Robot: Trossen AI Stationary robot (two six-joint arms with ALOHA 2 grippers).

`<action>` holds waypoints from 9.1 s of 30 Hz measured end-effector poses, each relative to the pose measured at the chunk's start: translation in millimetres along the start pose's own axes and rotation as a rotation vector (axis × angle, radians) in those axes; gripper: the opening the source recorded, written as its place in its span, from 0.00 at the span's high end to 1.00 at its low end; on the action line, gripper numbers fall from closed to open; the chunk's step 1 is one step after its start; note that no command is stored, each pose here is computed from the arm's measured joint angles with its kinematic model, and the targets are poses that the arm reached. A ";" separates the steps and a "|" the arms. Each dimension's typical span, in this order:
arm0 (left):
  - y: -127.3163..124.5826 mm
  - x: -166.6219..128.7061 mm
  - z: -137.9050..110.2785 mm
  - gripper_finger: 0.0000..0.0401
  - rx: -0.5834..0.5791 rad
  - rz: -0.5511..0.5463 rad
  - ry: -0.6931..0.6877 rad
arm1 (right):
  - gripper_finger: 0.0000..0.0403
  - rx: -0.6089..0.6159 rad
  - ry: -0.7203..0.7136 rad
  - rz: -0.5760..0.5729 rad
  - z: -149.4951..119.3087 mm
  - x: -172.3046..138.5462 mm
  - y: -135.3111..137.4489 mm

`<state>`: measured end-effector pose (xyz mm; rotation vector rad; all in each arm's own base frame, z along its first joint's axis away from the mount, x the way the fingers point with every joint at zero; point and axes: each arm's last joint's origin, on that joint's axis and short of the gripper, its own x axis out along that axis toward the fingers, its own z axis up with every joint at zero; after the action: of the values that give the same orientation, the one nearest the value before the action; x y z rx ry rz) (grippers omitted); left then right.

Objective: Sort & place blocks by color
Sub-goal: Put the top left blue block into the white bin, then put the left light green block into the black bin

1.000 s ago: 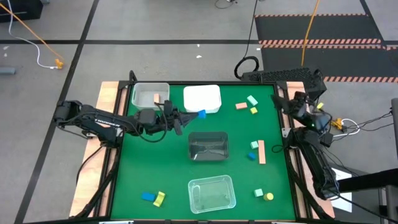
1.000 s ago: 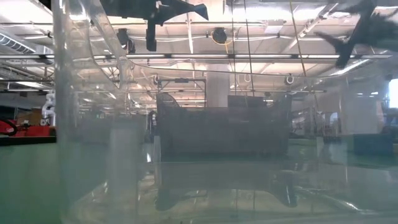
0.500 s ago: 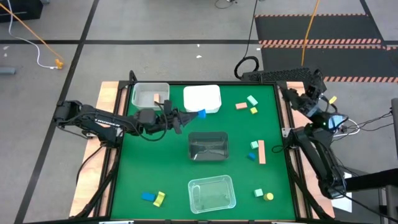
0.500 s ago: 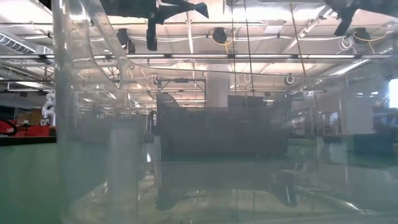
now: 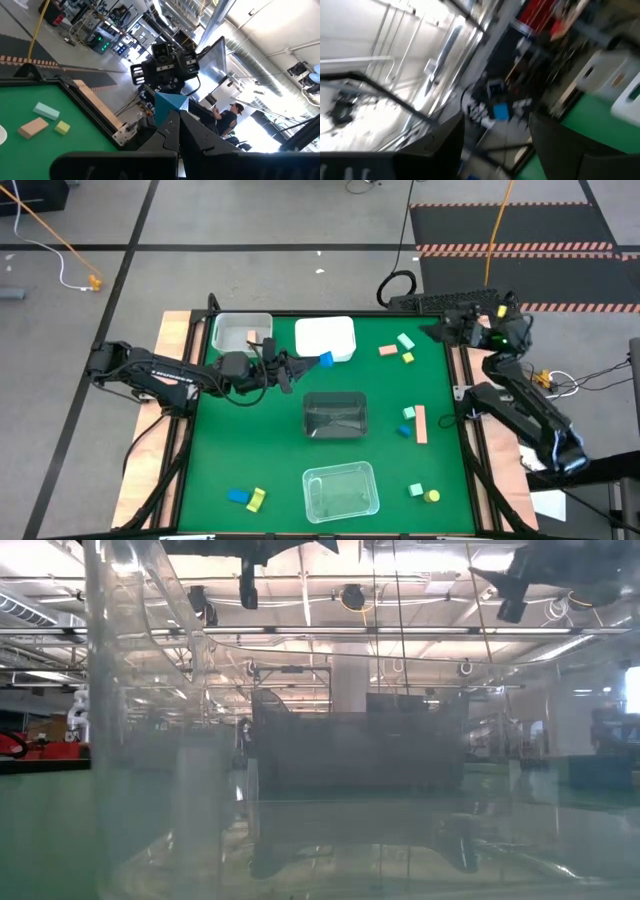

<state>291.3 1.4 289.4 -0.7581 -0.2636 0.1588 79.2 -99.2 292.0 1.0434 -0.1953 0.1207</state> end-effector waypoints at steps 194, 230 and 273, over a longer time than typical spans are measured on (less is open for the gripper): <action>-7.6 64.7 -26.4 0.42 -0.296 -0.216 0.400 | 0.42 -0.586 -0.045 -0.645 -28.1 176.4 -147.8; -73.3 -70.1 -171.8 0.42 -0.721 0.709 1.257 | 0.42 -0.832 0.280 -0.615 -54.5 131.4 -34.9; -38.0 -105.4 -217.2 0.67 -0.560 1.206 1.247 | 0.43 -0.805 0.324 -0.650 -65.6 122.3 -51.1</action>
<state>255.8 -193.4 146.0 -1.3474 1.4300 0.7168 215.1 -67.0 243.3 0.2355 0.3745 -0.3564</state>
